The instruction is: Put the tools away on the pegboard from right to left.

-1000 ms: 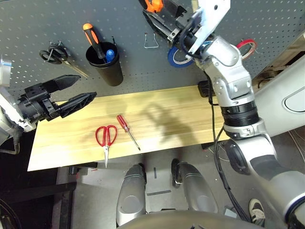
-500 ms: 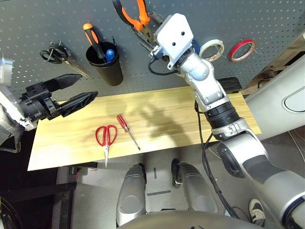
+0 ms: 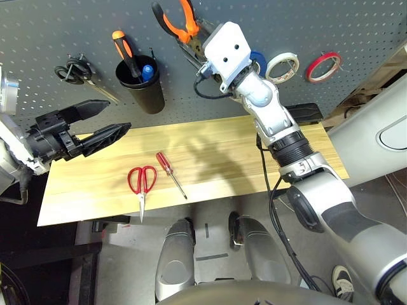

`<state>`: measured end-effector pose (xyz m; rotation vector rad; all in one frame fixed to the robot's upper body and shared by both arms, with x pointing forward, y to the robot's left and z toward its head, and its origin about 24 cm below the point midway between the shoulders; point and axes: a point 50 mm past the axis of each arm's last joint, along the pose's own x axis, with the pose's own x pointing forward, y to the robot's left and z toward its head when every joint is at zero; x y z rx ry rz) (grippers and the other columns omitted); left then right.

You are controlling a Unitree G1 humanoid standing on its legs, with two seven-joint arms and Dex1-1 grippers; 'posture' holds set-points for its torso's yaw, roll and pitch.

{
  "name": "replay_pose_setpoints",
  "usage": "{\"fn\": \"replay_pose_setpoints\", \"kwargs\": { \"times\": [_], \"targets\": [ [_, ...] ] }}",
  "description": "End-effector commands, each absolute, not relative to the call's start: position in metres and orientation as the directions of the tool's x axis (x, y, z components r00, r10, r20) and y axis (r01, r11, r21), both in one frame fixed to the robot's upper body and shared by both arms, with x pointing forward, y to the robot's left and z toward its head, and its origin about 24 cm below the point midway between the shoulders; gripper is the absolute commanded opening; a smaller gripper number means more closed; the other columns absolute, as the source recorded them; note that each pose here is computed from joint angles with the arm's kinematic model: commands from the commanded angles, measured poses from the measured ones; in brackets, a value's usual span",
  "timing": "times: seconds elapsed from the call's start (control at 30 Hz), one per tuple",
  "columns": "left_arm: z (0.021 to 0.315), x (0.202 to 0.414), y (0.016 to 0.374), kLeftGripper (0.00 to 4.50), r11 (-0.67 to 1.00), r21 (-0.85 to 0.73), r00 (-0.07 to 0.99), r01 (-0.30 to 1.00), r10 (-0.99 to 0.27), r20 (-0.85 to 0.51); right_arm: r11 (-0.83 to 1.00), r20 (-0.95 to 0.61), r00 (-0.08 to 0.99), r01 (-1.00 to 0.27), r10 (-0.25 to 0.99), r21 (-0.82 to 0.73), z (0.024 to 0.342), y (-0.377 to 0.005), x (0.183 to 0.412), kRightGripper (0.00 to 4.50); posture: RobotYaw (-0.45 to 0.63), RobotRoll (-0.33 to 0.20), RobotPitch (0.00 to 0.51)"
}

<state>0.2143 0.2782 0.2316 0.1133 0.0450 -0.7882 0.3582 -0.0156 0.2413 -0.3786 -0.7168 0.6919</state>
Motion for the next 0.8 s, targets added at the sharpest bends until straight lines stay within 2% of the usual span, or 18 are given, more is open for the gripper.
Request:
{"fn": "replay_pose_setpoints", "kwargs": {
  "times": [0.03,0.43,0.6,0.7,0.8],
  "targets": [
    [0.229,0.212,0.274,4.5,0.688,0.067,0.691,0.722,-0.716,-0.098,0.744,0.499,0.556,-0.439,0.665,-0.504,0.244,-0.02,0.362,2.03,0.14,0.0,0.173],
    [0.228,0.215,0.267,4.5,0.678,0.058,0.68,0.733,-0.728,-0.092,0.789,0.446,0.656,-0.449,0.609,-0.419,0.227,-0.031,0.378,2.03,0.14,0.0,0.176],
    [0.225,0.216,0.263,4.5,0.669,0.042,0.67,0.742,-0.738,-0.087,0.796,0.462,0.65,-0.456,0.604,-0.398,0.234,-0.039,0.377,3.31,0.13,0.0,0.176],
    [0.223,0.218,0.259,4.5,0.664,0.023,0.664,0.747,-0.743,-0.082,0.791,0.475,0.633,-0.47,0.612,-0.392,0.241,-0.045,0.374,4.45,0.13,0.0,0.177],
    [0.22,0.222,0.253,4.5,0.672,-0.013,0.669,0.74,-0.739,-0.081,0.776,0.489,0.606,-0.535,0.628,-0.334,0.255,-0.06,0.366,4.49,0.12,0.0,0.176]
  ]
}}
